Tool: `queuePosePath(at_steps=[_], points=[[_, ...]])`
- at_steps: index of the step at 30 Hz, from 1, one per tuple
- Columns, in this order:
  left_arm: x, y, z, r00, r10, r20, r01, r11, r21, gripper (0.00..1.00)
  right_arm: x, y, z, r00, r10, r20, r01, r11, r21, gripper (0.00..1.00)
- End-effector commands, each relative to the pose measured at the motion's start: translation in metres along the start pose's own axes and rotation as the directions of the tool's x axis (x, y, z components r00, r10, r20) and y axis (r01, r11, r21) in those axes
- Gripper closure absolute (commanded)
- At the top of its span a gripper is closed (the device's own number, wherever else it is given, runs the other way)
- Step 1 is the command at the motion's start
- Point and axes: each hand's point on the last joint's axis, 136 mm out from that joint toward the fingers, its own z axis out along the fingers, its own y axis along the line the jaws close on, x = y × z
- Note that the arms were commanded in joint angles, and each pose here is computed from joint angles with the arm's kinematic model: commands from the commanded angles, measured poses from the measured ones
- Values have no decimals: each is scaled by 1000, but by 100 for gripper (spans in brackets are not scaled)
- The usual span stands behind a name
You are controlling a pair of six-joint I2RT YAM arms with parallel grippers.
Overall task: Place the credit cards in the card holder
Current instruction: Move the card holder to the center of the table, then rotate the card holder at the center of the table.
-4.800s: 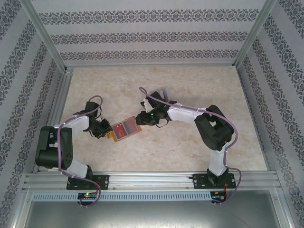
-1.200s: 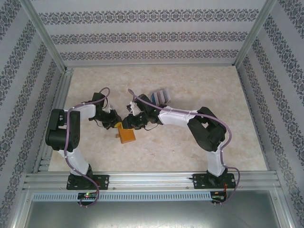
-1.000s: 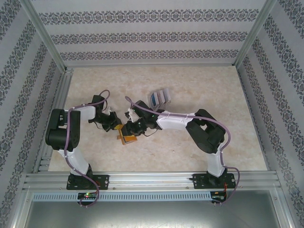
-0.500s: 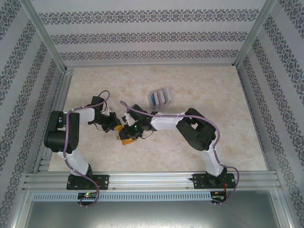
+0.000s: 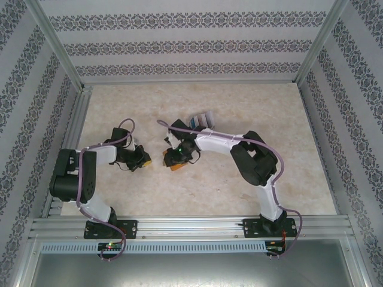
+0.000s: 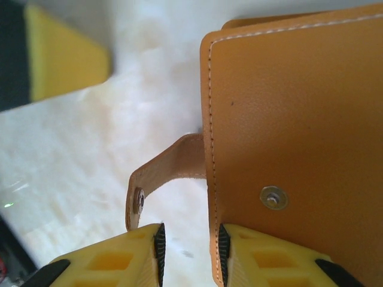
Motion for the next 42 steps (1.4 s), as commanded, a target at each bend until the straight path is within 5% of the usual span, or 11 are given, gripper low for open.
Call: queuePosePath(at_steps=[1,13,18,26,34,42], points=[[37,23,8,992,-100,-76,92,990,-108,97,-1,-31,-15,998,-35,-49,40,995,89,67],[-35,-61,-21,995,96,41,-93,994,-61,95,3,15,-63,998,-36,59,43,991,-124,64],[-58,-111,-21,985,161,64,-162,987,11,94,8,-1,-68,993,46,106,-35,994,-108,64],[-45,-167,14,958,286,-4,-284,955,80,94,13,-36,-71,950,229,212,-209,972,-111,72],[-39,-144,46,952,292,-92,-291,956,24,93,8,-56,-40,922,311,230,-283,948,-148,75],[-27,-112,52,960,259,-110,-264,964,-33,94,-16,-76,-37,933,246,264,-250,968,-19,75]])
